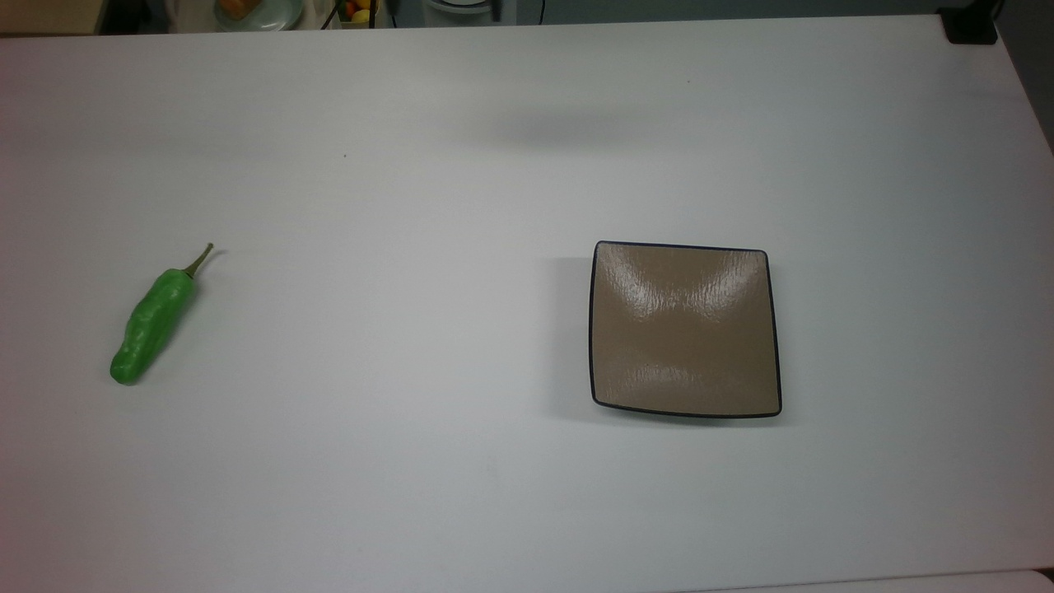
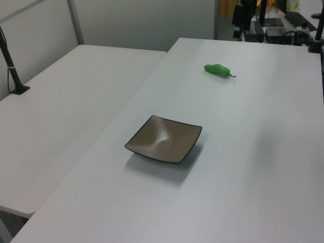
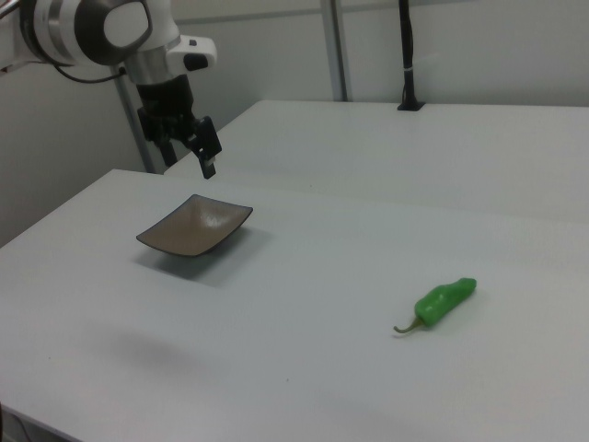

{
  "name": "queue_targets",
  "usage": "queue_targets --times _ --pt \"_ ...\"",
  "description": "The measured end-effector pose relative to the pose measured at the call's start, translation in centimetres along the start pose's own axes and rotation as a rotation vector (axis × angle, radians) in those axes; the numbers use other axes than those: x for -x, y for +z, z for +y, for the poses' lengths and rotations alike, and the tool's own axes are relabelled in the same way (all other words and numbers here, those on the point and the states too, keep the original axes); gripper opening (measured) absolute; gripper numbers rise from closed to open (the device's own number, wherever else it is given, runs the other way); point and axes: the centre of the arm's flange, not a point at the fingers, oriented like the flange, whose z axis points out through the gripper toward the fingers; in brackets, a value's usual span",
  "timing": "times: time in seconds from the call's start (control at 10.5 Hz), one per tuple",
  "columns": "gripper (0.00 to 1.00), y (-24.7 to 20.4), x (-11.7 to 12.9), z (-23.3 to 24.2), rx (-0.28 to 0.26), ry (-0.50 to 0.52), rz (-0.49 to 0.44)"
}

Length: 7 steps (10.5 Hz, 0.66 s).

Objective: Chili peppers are placed on a ceramic plate
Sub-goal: 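Move the open gripper down toward the green chili pepper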

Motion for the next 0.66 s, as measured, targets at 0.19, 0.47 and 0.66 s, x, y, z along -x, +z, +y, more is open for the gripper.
queue_targets --times 0.19,0.47,0.66 --pt "1.00 1.3 -0.3 -0.4 0.001 -0.007 -0.009" --pt "1.00 3.0 -0.9 -1.3 0.000 -0.022 -0.013" --pt "1.00 3.2 -1.0 -1.4 0.000 -0.024 -0.015"
